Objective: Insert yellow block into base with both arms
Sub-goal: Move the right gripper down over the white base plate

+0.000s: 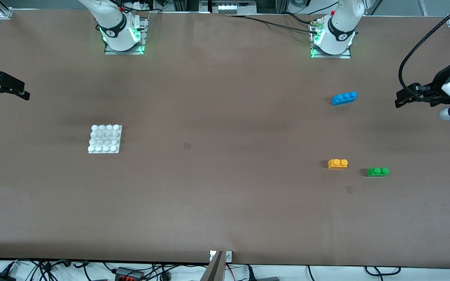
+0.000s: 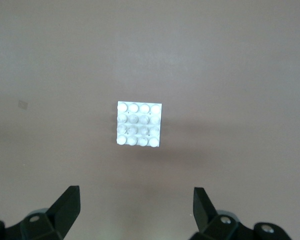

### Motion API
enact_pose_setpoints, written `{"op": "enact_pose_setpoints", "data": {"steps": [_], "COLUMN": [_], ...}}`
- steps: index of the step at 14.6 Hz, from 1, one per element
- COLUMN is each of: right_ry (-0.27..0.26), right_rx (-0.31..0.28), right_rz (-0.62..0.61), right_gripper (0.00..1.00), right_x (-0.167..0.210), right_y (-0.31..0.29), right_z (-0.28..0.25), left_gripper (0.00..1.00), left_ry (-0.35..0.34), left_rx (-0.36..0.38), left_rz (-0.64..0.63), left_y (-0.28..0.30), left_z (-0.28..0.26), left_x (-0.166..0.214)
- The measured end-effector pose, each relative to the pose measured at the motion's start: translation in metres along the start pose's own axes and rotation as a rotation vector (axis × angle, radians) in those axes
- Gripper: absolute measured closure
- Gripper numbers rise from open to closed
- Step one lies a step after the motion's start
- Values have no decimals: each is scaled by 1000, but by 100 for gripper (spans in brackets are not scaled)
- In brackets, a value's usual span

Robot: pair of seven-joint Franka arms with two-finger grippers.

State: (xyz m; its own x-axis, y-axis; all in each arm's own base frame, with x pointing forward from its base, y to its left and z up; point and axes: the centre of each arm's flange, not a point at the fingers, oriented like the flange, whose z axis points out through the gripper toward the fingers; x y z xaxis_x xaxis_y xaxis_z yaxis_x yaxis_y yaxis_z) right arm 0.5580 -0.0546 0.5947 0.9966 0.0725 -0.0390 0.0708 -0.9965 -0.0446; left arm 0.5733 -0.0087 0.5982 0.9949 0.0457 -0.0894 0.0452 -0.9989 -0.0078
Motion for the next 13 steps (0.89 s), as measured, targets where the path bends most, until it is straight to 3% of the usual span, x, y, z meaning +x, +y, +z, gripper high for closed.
{"op": "enact_pose_setpoints", "data": {"steps": [9,13], "right_ry": [-19,-148], "right_rx": [4,25], "right_rz": [8,5], "right_gripper": [0,0], "right_x": [-2,-4], "right_y": [4,1], "right_z": [2,28], "left_gripper": [0,0], "left_ry": [0,0], "left_rx": [0,0], "left_rz": [-1,-2], "left_y": [-1,-1], "left_z": [0,0], "left_x": [0,0]}}
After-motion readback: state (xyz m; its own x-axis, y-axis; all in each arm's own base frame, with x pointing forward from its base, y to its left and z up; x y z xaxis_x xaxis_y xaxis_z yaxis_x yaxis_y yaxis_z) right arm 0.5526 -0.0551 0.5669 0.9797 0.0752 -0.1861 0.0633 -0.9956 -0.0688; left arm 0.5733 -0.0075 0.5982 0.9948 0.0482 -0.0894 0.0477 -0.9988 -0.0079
